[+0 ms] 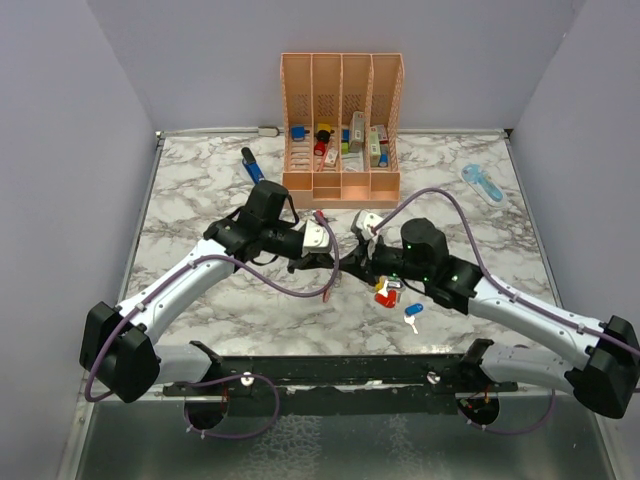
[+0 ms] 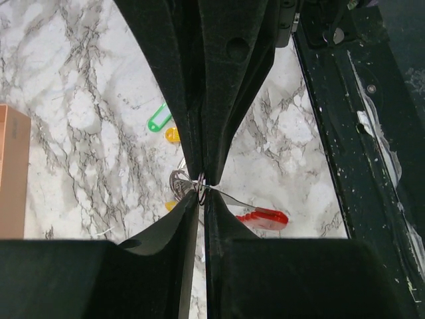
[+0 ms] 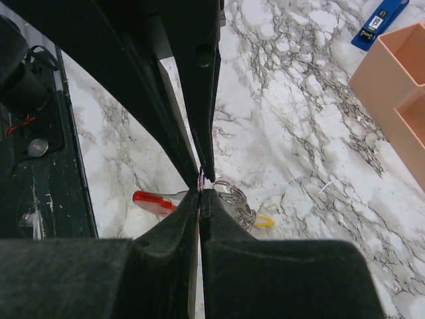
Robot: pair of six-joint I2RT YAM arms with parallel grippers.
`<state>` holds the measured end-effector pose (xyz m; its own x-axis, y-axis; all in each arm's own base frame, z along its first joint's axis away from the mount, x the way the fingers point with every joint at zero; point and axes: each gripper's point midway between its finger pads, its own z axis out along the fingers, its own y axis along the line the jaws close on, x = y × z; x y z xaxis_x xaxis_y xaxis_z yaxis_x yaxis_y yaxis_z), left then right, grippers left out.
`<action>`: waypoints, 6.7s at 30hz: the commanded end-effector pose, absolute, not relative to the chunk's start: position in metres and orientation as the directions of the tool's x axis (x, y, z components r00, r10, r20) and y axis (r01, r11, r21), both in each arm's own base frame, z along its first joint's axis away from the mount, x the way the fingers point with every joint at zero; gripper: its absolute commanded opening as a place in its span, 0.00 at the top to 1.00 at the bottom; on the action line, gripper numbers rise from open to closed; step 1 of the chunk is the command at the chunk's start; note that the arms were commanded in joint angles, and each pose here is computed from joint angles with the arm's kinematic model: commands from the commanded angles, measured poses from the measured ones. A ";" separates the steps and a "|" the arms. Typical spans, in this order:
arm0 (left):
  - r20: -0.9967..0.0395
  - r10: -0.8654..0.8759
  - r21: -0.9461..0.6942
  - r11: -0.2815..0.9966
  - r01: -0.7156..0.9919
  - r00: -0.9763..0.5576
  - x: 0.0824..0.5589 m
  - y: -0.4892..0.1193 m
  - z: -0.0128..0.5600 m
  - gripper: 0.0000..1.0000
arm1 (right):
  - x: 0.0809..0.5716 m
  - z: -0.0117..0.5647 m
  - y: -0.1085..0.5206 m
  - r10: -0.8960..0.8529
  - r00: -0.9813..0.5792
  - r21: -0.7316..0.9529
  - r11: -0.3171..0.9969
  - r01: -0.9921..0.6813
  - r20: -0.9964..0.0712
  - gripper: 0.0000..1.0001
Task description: Put the keys on the keyring
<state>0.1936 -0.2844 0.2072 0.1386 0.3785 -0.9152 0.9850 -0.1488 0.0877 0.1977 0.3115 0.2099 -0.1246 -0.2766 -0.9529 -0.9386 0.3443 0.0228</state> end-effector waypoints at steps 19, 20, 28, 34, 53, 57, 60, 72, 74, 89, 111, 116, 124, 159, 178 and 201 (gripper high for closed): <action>-0.968 0.216 0.084 -0.184 0.979 0.123 0.187 -0.304 0.240 0.87 | 0.192 0.259 0.286 0.044 0.077 -0.050 0.436 -0.898 -0.996 0.99; -0.969 0.214 0.083 -0.184 0.979 0.122 0.187 -0.304 0.240 0.87 | 0.192 0.260 0.287 0.046 0.077 -0.050 0.434 -0.899 -0.996 0.99; -0.976 0.200 0.051 -0.201 0.978 0.092 0.183 -0.306 0.243 0.87 | 0.194 0.259 0.289 0.042 0.080 -0.054 0.434 -0.899 -0.996 0.99; -0.974 0.209 0.039 -0.223 0.974 0.086 0.177 -0.303 0.245 0.87 | 0.195 0.258 0.286 0.034 0.080 -0.056 0.448 -0.892 -0.996 0.99; -0.981 0.174 0.037 -0.246 0.969 0.082 0.174 -0.306 0.253 0.82 | 0.193 0.258 0.292 0.027 0.069 -0.051 0.419 -0.907 -0.997 0.99; -0.979 0.186 0.042 -0.239 0.970 0.088 0.175 -0.305 0.247 0.82 | 0.193 0.260 0.291 0.025 0.073 -0.056 0.421 -0.905 -0.997 0.99; -0.971 0.210 0.065 -0.231 0.971 0.115 0.176 -0.302 0.245 0.82 | 0.193 0.259 0.287 0.016 0.073 -0.059 0.432 -0.900 -0.997 0.99; -0.953 0.219 0.169 -0.188 0.968 0.209 0.194 -0.301 0.248 0.73 | 0.185 0.256 0.285 0.010 0.055 -0.047 0.409 -0.911 -0.998 0.99; -0.954 0.208 0.177 -0.189 0.966 0.216 0.195 -0.303 0.252 0.71 | 0.185 0.255 0.286 0.010 0.053 -0.044 0.405 -0.913 -0.999 0.99; -0.962 0.205 0.137 -0.210 0.968 0.181 0.189 -0.304 0.249 0.74 | 0.190 0.260 0.294 0.033 0.073 -0.054 0.402 -0.914 -0.997 0.99; -0.956 0.226 0.140 -0.211 0.967 0.188 0.190 -0.304 0.238 0.75 | 0.188 0.271 0.296 0.056 0.085 -0.057 0.387 -0.920 -0.995 0.99; -0.958 0.224 0.133 -0.214 0.968 0.181 0.189 -0.304 0.236 0.80 | 0.187 0.274 0.295 0.062 0.088 -0.057 0.387 -0.920 -0.994 0.99; -0.961 0.224 0.116 -0.213 0.970 0.164 0.188 -0.304 0.232 0.81 | 0.186 0.277 0.294 0.072 0.091 -0.056 0.388 -0.920 -0.993 0.99; -0.959 0.235 0.100 -0.249 0.963 0.161 0.182 -0.316 0.230 0.85 | 0.189 0.270 0.303 0.054 0.073 -0.049 0.365 -0.930 -0.996 0.99; -0.952 0.267 0.114 -0.151 0.982 0.151 0.195 -0.316 0.225 1.00 | 0.203 0.263 0.280 0.000 -0.043 0.037 0.513 -0.857 -0.999 0.75; -0.912 0.320 0.174 -0.264 0.949 0.256 0.158 -0.282 0.200 1.00 | 0.210 0.081 0.209 -0.237 -0.739 0.110 0.915 -0.388 -0.631 0.61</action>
